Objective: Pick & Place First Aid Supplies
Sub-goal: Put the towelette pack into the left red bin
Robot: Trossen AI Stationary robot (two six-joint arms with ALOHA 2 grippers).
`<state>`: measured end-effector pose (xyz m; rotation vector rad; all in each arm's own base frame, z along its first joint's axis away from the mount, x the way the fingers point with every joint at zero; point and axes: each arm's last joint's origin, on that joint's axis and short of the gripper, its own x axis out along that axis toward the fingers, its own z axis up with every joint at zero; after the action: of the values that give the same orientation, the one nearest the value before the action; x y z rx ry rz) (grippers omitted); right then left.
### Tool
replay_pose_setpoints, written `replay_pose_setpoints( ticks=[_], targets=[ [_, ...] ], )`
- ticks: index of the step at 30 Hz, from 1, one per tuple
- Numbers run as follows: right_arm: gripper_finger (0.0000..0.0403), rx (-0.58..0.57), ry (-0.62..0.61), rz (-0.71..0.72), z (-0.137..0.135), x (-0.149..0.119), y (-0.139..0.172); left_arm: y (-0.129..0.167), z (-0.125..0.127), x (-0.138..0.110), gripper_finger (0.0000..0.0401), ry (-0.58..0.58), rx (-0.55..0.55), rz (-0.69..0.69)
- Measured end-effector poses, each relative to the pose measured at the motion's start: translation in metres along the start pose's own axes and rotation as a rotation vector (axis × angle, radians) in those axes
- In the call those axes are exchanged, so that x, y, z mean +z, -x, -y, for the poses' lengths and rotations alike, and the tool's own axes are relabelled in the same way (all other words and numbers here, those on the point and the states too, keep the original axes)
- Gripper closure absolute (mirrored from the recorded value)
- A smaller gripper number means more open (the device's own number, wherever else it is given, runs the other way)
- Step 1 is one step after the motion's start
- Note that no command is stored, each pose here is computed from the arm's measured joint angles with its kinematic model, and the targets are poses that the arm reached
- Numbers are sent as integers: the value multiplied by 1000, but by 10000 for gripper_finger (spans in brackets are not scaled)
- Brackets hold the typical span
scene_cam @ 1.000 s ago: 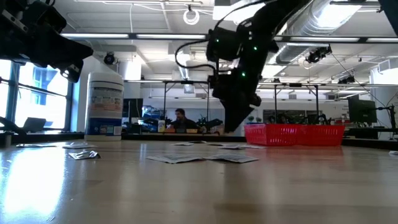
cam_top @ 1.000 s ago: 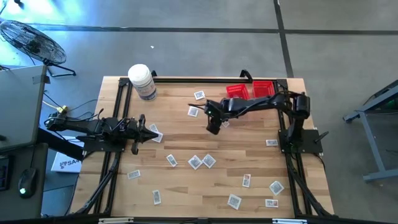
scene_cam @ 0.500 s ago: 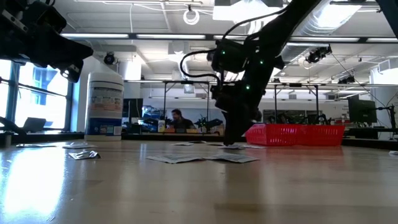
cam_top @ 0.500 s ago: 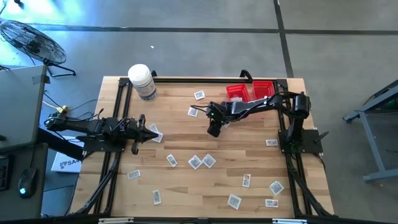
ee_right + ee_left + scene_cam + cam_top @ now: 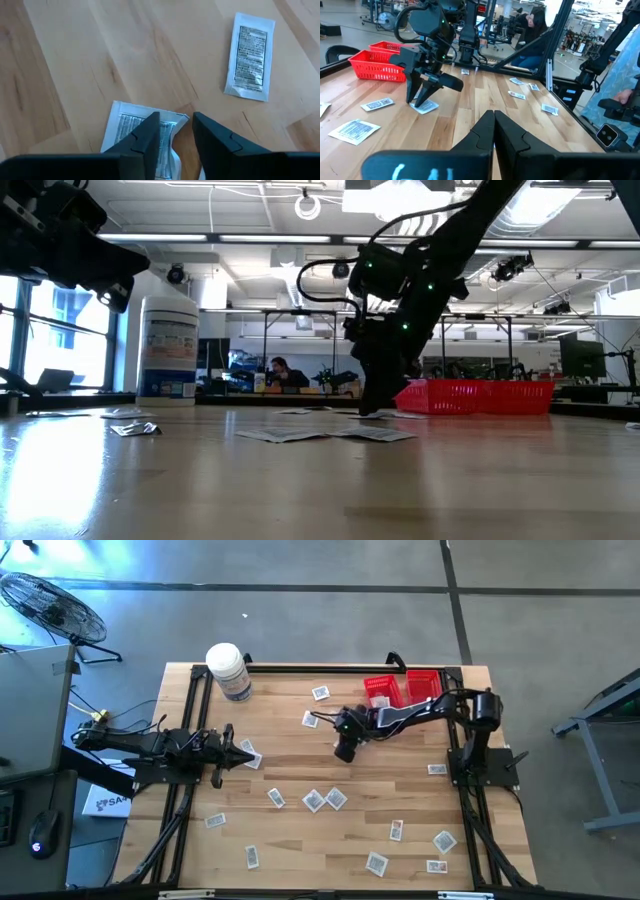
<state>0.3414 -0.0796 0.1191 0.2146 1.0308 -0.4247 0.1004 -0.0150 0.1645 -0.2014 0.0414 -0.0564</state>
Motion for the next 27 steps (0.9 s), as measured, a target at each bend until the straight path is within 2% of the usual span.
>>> replay_pose_setpoints(
  ticks=[9,14,18,23,27],
  targets=[
    [394,-21,-22,28,-1,2,-1,0,0,0,400,0,0,0],
    [393,-25,-56,53,-1,13,6,0,0,0,400,0,0,0],
    [400,-47,-84,136,7,38,37,0,0,0,400,0,0,0],
    [398,-202,-107,165,37,52,84,0,0,0,400,0,0,0],
    [401,-371,-177,129,70,44,113,0,0,0,400,0,0,0]
  ],
)
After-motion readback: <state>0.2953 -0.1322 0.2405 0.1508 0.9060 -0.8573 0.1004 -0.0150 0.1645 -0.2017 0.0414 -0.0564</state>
